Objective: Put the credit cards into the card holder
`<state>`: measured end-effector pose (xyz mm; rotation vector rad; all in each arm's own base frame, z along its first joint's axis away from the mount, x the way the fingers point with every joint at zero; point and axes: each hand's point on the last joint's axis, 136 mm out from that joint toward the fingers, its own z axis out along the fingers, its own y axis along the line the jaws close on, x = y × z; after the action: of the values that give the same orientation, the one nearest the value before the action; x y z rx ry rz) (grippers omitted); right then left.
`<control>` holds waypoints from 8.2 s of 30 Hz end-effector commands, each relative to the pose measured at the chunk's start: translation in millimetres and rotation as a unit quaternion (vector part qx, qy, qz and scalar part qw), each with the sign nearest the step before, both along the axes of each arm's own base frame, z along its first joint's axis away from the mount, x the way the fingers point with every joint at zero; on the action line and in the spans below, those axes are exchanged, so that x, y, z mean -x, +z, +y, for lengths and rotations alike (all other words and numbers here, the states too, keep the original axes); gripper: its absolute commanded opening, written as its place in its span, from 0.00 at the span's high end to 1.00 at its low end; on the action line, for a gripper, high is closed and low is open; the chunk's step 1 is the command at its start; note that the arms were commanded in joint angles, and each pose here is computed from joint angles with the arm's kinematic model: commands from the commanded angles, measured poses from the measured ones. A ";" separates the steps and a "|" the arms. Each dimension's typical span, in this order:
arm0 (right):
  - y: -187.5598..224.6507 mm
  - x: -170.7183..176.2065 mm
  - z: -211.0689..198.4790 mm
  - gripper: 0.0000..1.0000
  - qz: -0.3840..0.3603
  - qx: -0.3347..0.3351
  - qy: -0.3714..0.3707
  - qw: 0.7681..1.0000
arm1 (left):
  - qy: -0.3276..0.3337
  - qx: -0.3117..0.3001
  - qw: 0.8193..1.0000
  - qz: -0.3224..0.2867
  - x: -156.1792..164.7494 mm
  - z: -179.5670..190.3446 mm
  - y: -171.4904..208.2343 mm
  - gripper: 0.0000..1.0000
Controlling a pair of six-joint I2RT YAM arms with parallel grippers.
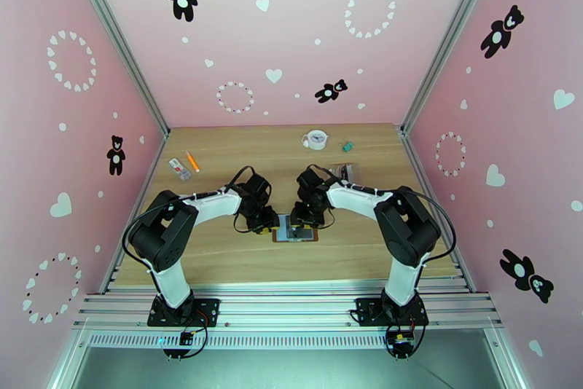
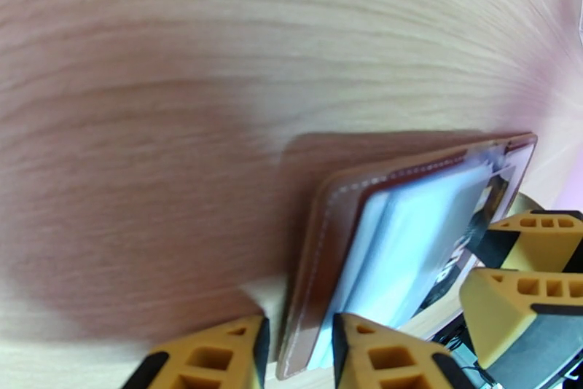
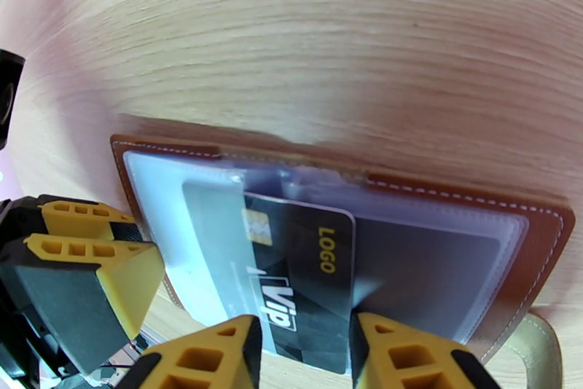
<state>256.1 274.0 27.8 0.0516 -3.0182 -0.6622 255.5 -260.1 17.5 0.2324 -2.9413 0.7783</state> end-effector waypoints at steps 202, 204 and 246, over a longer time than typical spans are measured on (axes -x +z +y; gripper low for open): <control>96.9 -156.6 -174.6 0.63 -0.125 0.323 -0.052 0.937 | -0.001 0.030 0.997 -0.069 3.2 -23.3 42.3 0.59; 93.8 -164.0 -179.4 0.62 -0.120 0.327 -0.051 0.936 | 0.002 0.028 0.997 -0.068 2.4 -20.7 40.5 0.59; 69.7 -193.4 -219.1 0.66 -0.080 0.347 -0.059 0.933 | -0.003 0.011 0.999 -0.036 0.3 -15.0 7.3 0.60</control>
<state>448.1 58.9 78.9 -0.0926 -3.2033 0.4493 253.2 -275.7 29.0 0.2149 -3.0041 0.8386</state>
